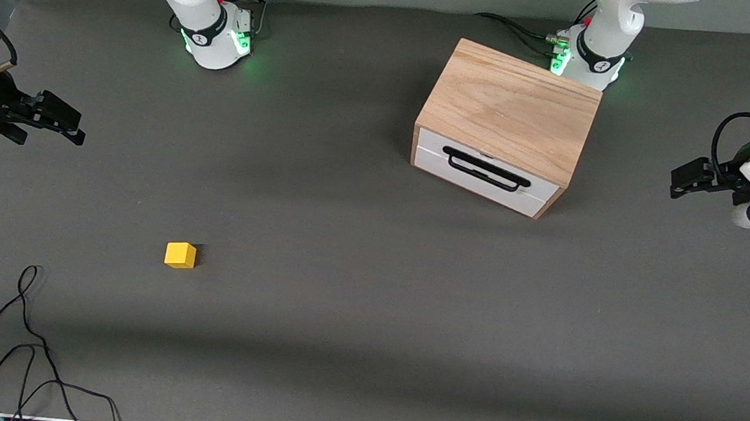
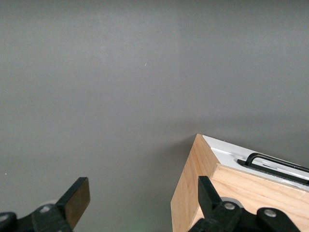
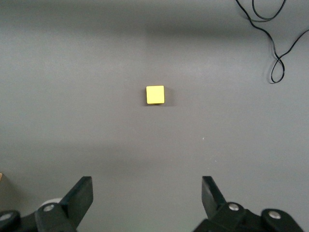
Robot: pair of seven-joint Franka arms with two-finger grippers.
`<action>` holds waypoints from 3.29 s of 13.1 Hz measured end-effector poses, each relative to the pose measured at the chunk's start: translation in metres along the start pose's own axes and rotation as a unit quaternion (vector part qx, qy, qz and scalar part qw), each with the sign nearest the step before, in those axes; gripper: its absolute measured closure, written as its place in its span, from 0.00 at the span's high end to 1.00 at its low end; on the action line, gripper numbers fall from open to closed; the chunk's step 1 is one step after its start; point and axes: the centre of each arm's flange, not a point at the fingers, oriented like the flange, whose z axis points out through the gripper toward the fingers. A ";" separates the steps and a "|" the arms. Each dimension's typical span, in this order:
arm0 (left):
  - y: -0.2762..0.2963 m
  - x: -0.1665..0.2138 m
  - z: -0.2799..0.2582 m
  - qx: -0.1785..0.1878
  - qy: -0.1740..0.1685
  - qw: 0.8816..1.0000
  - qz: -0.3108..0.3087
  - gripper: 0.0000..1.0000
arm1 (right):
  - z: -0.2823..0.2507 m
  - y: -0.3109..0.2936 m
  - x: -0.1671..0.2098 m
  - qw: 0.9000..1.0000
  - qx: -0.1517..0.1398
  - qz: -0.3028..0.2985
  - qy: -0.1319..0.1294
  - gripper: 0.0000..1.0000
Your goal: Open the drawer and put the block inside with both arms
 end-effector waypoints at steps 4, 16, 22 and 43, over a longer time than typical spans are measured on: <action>0.000 0.000 0.000 0.000 0.000 1.000 0.000 1.00 | 0.003 0.000 0.001 1.000 0.000 0.000 -0.003 1.00; 0.010 0.000 0.000 0.000 0.000 1.000 0.004 1.00 | 0.021 0.000 0.012 1.000 0.000 0.001 -0.018 1.00; 0.137 -0.020 -0.001 0.004 -0.004 0.988 -0.157 1.00 | 0.038 0.001 0.019 0.999 0.000 0.001 -0.032 1.00; 0.317 -0.031 0.126 0.062 -0.057 0.823 -0.562 1.00 | 0.104 0.002 0.057 0.999 -0.001 0.002 -0.041 1.00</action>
